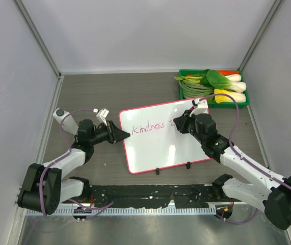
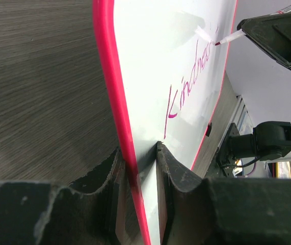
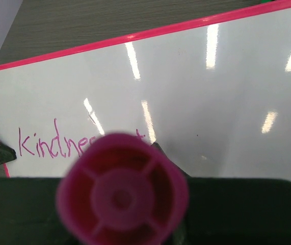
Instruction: Write a sentence on the whiteboard
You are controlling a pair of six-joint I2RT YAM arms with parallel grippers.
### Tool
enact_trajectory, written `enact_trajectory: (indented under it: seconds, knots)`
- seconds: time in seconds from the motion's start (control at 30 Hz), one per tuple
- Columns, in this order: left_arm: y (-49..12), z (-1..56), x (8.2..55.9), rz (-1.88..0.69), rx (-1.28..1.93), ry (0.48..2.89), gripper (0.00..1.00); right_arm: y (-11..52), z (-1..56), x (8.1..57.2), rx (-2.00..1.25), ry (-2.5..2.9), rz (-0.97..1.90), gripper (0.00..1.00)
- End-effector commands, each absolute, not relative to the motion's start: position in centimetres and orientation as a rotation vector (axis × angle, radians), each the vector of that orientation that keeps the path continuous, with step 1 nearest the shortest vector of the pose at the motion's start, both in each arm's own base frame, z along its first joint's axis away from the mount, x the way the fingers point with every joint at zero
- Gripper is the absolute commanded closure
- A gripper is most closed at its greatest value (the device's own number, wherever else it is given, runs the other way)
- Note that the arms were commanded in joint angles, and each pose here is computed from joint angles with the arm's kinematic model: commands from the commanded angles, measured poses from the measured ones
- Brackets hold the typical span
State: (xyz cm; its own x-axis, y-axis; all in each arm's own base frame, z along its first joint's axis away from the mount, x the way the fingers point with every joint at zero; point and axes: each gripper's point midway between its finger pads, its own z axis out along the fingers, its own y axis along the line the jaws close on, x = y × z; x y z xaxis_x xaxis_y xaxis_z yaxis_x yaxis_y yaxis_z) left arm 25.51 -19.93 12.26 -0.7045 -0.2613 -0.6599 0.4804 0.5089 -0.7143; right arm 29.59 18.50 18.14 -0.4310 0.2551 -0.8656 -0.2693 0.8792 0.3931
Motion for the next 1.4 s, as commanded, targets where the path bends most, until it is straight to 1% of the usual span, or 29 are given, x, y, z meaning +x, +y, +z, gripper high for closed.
enact_trajectory:
  seconds: [0.0,0.43,0.7,1.37]
  knots:
    - [-20.3,10.9,24.9,-1.216,0.25,2.031,1.0,18.0,18.6,29.4,-0.016,1.911,0.567,0.99]
    - [-20.3,10.9,24.8,-1.215,0.254,2.032,1.0,17.7,20.8,30.4,0.014,1.854,0.551,0.99]
    - [-20.3,10.9,24.9,-1.212,0.254,2.031,1.0,17.8,23.4,30.5,0.027,1.794,0.576,0.99]
    - [-20.4,11.0,24.8,-1.217,0.259,2.029,1.0,17.0,20.7,31.6,0.058,1.856,0.481,0.99]
